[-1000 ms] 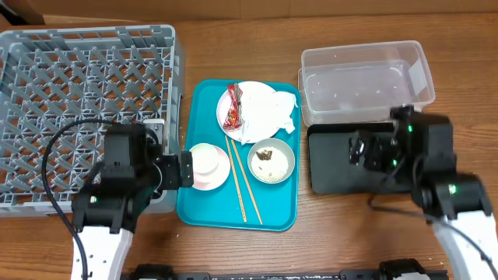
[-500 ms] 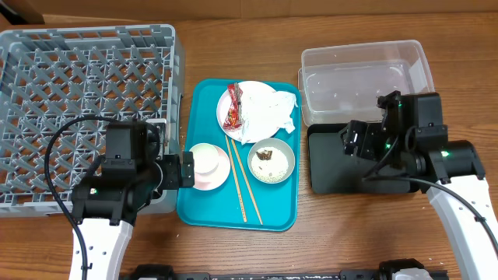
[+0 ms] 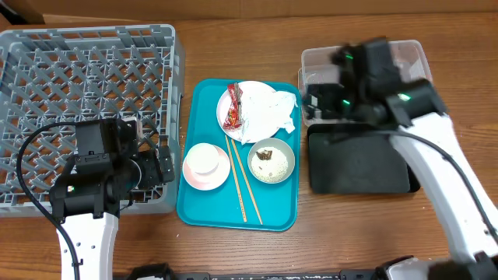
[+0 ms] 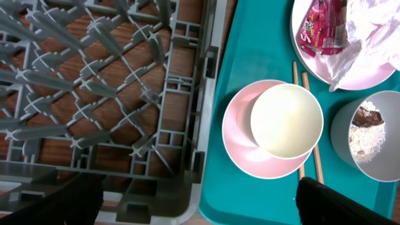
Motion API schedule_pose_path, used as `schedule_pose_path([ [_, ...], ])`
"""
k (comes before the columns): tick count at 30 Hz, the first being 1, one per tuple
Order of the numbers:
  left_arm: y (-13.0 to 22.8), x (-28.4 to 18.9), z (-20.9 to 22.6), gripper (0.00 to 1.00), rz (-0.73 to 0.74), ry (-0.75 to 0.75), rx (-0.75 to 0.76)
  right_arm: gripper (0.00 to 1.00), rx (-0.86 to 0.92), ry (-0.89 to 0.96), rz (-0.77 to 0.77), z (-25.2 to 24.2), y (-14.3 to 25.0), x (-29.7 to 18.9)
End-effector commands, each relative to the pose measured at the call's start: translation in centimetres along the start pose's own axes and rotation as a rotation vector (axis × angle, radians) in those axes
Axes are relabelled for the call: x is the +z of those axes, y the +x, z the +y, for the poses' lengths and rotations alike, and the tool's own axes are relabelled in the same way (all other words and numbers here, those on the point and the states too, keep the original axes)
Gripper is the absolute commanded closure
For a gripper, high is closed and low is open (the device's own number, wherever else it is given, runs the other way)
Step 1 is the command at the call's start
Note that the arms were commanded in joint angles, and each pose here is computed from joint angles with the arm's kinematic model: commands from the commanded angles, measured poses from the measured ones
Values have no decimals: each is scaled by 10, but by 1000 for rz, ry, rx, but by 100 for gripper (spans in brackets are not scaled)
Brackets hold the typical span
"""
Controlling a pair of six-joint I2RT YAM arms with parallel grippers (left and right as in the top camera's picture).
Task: Sort waste into correct bins and load items into the dishwasher
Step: 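Move right gripper to the white plate and grasp the red wrapper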
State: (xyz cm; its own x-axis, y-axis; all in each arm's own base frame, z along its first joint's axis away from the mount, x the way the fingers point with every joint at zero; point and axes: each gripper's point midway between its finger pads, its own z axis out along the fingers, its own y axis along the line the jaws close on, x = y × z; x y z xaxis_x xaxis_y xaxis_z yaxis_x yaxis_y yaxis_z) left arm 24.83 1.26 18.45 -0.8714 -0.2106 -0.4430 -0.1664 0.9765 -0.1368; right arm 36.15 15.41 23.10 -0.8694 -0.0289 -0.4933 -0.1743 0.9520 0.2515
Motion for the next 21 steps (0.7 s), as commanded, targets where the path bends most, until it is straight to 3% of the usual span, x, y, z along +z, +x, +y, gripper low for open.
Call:
schedule_pose_path([
  [1,-8,-6,0,0,-22,0,-5,3,-99,28,-75,26,-29,19],
  [5,-8,-6,0,0,-23,0,-5,3,-150,-9,-72,54,-31,60],
  [12,-8,-6,0,0,-23,1,-5,4,-220,-31,24,89,-1,140],
  [21,-7,-5,0,0,-19,1,-5,13,-139,15,120,95,38,209],
])
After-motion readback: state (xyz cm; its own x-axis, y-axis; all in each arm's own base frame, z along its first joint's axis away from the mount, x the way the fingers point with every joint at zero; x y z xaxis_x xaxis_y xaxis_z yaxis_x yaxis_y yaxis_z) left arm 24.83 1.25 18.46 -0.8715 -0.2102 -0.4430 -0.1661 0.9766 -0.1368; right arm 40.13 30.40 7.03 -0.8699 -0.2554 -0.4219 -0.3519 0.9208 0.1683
